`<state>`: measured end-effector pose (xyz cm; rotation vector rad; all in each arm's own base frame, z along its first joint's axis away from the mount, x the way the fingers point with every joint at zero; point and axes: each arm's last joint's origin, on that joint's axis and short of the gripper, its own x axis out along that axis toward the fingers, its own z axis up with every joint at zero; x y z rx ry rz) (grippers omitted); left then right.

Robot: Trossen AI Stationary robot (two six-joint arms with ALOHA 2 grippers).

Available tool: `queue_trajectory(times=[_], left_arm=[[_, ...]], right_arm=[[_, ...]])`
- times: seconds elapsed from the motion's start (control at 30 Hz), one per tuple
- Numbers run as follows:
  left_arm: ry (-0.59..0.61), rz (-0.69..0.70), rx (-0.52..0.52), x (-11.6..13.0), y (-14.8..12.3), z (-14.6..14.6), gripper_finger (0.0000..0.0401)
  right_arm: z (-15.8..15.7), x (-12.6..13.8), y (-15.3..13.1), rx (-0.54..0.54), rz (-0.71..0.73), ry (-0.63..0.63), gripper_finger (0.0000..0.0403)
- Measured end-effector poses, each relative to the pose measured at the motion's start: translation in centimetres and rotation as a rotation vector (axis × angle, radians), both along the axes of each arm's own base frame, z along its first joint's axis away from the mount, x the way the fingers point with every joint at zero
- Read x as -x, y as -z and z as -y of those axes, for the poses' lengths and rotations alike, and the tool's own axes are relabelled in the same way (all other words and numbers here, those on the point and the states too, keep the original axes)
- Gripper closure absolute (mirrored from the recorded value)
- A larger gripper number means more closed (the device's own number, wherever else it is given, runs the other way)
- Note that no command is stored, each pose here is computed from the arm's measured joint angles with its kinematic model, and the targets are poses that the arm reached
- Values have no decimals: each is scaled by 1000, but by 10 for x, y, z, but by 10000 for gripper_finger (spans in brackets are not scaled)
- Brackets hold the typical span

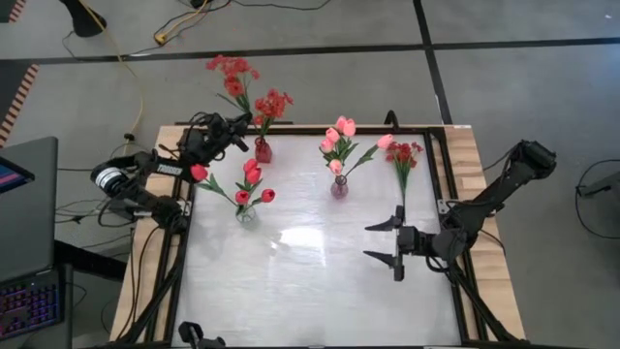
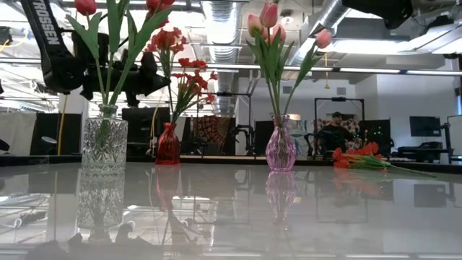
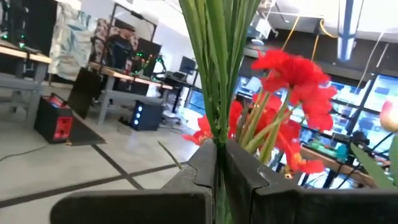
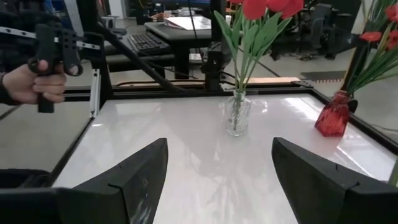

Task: Sort flowers into vase by color
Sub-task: Put the red flowers into the red vase

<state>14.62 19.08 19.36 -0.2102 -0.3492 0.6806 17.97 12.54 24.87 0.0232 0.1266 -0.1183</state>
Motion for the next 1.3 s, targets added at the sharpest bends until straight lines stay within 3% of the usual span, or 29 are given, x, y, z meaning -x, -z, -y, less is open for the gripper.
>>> queue_trajectory(times=[1.3], left_arm=[[62, -209, -58, 6, 18, 6, 399]], right_arm=[[0, 0, 0, -55, 5, 12, 90]])
